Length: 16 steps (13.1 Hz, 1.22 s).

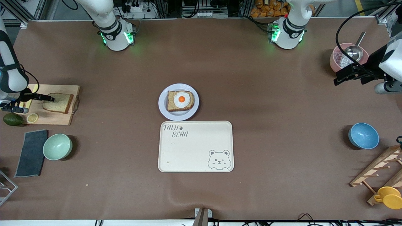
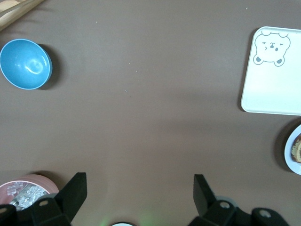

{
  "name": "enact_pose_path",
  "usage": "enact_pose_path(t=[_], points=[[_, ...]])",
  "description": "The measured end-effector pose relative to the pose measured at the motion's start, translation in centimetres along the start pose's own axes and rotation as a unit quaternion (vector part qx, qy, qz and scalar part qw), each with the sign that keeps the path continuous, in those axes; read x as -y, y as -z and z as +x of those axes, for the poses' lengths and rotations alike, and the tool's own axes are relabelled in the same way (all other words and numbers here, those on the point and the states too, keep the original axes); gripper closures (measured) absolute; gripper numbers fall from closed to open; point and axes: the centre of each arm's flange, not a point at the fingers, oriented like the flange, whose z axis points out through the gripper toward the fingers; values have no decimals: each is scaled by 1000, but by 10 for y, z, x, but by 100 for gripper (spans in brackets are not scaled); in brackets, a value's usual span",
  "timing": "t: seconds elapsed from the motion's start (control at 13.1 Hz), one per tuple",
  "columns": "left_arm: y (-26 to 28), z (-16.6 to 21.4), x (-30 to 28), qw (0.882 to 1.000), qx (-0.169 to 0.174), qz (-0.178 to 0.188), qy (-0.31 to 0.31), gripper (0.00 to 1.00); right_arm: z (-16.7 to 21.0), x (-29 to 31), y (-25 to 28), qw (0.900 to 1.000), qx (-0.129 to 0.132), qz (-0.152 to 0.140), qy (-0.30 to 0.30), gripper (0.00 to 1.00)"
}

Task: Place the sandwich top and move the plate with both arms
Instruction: 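Lower the right gripper and grasp the bread slice edge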

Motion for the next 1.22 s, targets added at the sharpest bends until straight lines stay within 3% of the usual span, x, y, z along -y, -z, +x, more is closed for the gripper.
enact_pose_path(t=[0.15,0.46,0.76,0.99,1.22], points=[[0,0,0,1000,1,0,0,0,0,0,1,1000,1,1,1,12],[-1,1,0,1000,1,0,0,0,4,8,4,1000,4,11,2,55],[-2,1,-1,1000,2,0,0,0,3,7,6,1000,5,13,1,63],[-2,1,-1,1000,2,0,-1,0,4,7,9,1000,7,17,0,84],[-2,1,-1,1000,2,0,-1,0,4,7,11,1000,11,18,1,86]])
